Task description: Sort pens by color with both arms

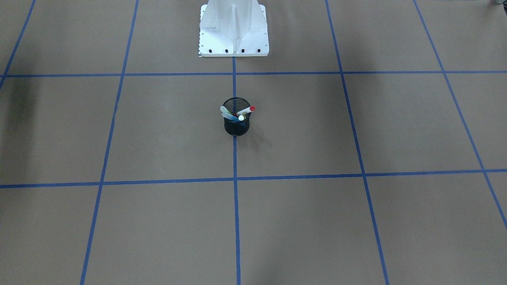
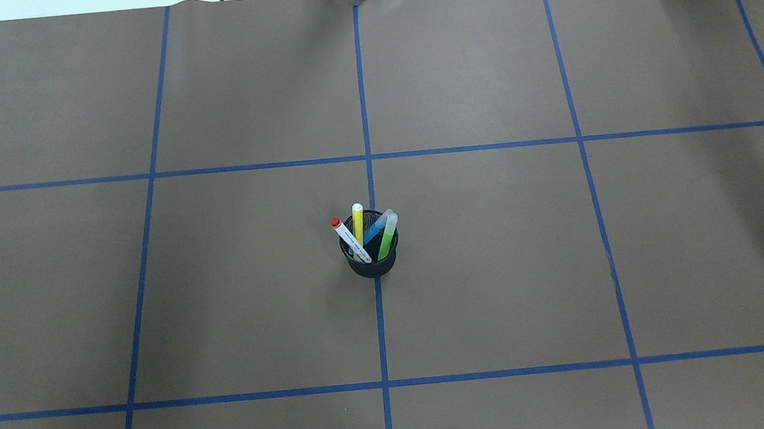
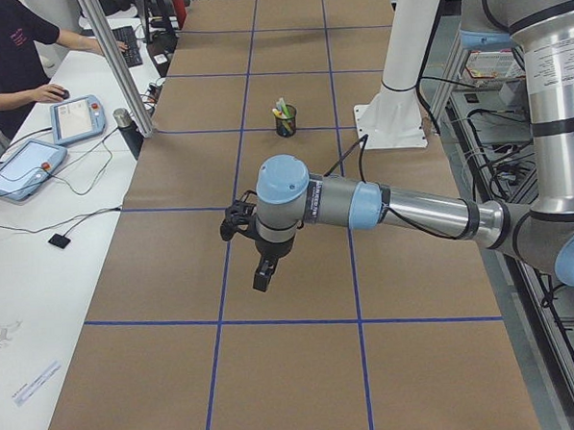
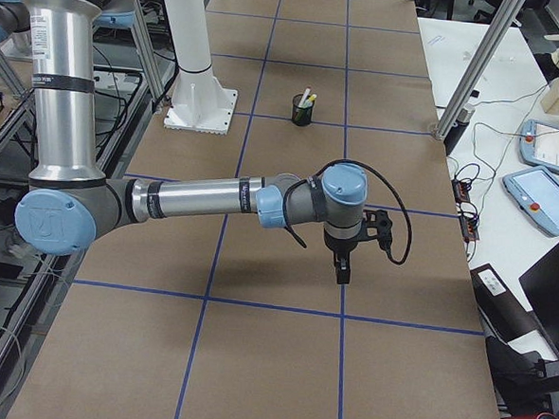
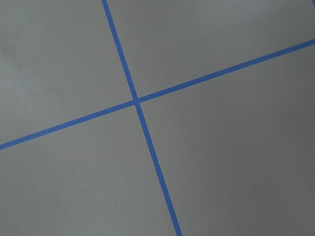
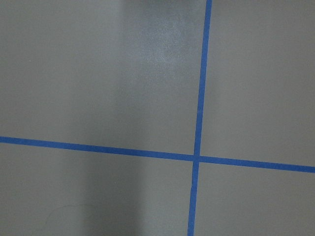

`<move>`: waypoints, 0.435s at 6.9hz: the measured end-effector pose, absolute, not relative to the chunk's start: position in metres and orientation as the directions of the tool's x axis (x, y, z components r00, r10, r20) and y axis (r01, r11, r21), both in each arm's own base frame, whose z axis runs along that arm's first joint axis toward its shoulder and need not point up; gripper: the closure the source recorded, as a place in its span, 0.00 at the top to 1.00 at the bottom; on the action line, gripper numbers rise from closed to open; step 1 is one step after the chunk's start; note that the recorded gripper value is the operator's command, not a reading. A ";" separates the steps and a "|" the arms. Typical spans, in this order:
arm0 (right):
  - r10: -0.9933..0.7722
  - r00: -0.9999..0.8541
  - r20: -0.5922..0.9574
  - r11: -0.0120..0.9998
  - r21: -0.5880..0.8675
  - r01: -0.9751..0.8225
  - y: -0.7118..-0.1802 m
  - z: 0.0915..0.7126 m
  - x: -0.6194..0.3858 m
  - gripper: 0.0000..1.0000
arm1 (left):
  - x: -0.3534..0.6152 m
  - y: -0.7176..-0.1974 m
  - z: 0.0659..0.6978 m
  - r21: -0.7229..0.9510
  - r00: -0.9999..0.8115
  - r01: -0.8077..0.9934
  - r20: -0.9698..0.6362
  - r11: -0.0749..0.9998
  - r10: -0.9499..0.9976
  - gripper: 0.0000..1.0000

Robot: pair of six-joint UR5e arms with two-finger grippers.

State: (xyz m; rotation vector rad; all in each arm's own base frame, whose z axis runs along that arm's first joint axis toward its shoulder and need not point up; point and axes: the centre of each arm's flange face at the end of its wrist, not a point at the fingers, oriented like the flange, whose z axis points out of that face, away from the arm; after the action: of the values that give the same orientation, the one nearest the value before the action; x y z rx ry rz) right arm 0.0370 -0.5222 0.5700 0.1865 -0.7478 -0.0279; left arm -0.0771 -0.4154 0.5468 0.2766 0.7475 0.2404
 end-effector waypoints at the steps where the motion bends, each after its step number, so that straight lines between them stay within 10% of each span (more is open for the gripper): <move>1: -0.095 0.734 0.672 0.982 0.183 -0.041 -0.525 0.568 0.037 1.00 | -0.077 -0.416 0.546 0.332 0.709 -0.116 -0.632 0.936 0.313 0.99; 3: -0.104 0.734 0.671 0.982 0.184 -0.029 -0.530 0.567 0.031 1.00 | -0.077 -0.416 0.545 0.335 0.709 -0.117 -0.631 0.935 0.315 0.99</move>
State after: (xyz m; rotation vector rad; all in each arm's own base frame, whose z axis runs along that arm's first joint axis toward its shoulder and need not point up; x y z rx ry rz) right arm 0.0305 -0.5298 0.5675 0.1878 -0.7464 -0.0412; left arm -0.0770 -0.4165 0.5449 0.2813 0.7470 0.2430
